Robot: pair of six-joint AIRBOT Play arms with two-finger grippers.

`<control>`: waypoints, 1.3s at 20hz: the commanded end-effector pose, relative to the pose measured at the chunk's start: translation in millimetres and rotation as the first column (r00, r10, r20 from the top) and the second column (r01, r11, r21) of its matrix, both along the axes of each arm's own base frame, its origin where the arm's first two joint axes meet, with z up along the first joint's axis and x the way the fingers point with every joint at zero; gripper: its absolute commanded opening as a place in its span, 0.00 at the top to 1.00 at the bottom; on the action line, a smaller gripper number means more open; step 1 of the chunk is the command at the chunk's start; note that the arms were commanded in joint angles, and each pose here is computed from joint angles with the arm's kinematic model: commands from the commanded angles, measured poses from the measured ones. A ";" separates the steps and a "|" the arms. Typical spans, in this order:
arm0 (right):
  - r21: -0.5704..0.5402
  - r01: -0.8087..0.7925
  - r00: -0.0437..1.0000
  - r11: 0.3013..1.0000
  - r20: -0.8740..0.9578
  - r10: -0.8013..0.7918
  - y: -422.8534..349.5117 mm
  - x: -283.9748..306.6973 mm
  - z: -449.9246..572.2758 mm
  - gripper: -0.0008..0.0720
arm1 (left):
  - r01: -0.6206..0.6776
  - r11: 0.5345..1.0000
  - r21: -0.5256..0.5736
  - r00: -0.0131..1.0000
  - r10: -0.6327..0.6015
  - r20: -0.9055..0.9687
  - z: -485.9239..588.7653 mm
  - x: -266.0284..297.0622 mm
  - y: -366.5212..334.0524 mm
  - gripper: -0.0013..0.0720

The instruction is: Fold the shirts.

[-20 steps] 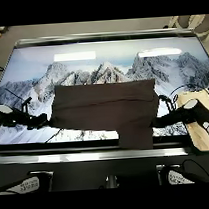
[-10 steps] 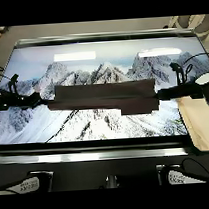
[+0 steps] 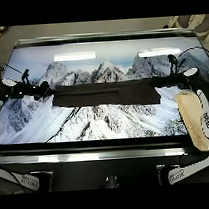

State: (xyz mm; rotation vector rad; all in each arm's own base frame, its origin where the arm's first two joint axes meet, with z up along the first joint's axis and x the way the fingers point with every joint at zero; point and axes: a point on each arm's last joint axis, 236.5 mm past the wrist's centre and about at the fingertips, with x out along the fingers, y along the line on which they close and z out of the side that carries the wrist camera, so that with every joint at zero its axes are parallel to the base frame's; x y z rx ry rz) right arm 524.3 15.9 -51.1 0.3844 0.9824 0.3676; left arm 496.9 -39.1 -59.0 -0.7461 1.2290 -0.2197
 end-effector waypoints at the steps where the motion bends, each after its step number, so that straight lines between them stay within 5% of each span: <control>1: -0.011 0.019 1.000 1.000 -0.020 -0.019 -2.5 7.9 -22.6 0.96 | 0.002 1.000 -0.031 0.998 -0.003 -0.062 -27.6 0.5 -7.4 0.95; 3: -0.016 0.017 1.000 1.000 -0.012 -0.017 -3.3 8.6 -19.6 0.96 | 0.001 0.999 -0.039 0.997 -0.004 -0.073 -26.2 -1.8 -7.9 0.94; 4: -0.026 0.003 1.000 1.000 0.003 -0.003 -3.6 10.3 -15.2 0.95 | -0.011 0.999 -0.042 0.997 0.008 -0.074 -23.5 -1.3 -5.7 0.84; 5: -0.034 -0.006 1.000 0.999 0.019 0.007 -4.1 12.9 -8.2 0.76 | -0.015 0.999 -0.047 0.997 0.012 -0.079 -19.8 -1.6 -5.2 0.52; 6: -0.047 -0.020 0.998 0.999 0.050 0.023 -5.2 16.5 3.6 0.39 | 0.001 0.998 -0.056 0.997 -0.005 -0.081 -12.9 -3.0 -4.8 0.31; 7: -0.070 -0.040 0.996 0.997 0.080 0.046 -9.4 18.9 16.7 0.16 | 0.018 0.998 -0.066 0.997 -0.023 -0.080 -3.4 -3.6 -2.5 0.29; 10: -0.176 -0.037 0.999 0.984 0.017 0.041 -55.7 6.2 21.0 0.01 | 0.066 0.996 -0.064 0.998 -0.068 -0.018 38.2 0.6 6.3 0.30; 15: -0.135 -0.123 0.970 0.983 -0.227 0.090 -71.4 -45.8 -25.6 0.00 | 0.100 0.995 0.012 0.976 -0.101 0.194 134.9 3.0 -1.2 0.30; 19: 0.043 -0.146 0.955 0.988 -0.253 0.152 -24.0 -45.1 -42.9 0.00 | 0.178 0.982 0.070 0.925 -0.191 0.329 198.2 -14.5 -38.9 0.30; 24: 0.114 -0.164 0.940 0.980 -0.283 0.191 15.9 -44.9 -54.9 0.03 | 0.261 0.961 0.090 0.883 -0.275 0.381 225.7 -32.6 -82.7 0.30; 25: 0.108 -0.170 0.941 0.979 -0.276 0.194 21.2 -42.6 -54.3 0.27 | 0.277 0.957 0.089 0.879 -0.290 0.378 224.1 -34.4 -90.5 0.30; 26: 0.117 -0.166 0.946 0.979 -0.263 0.191 25.8 -39.3 -50.3 0.68 | 0.296 0.951 0.087 0.876 -0.306 0.373 221.4 -36.0 -99.1 0.30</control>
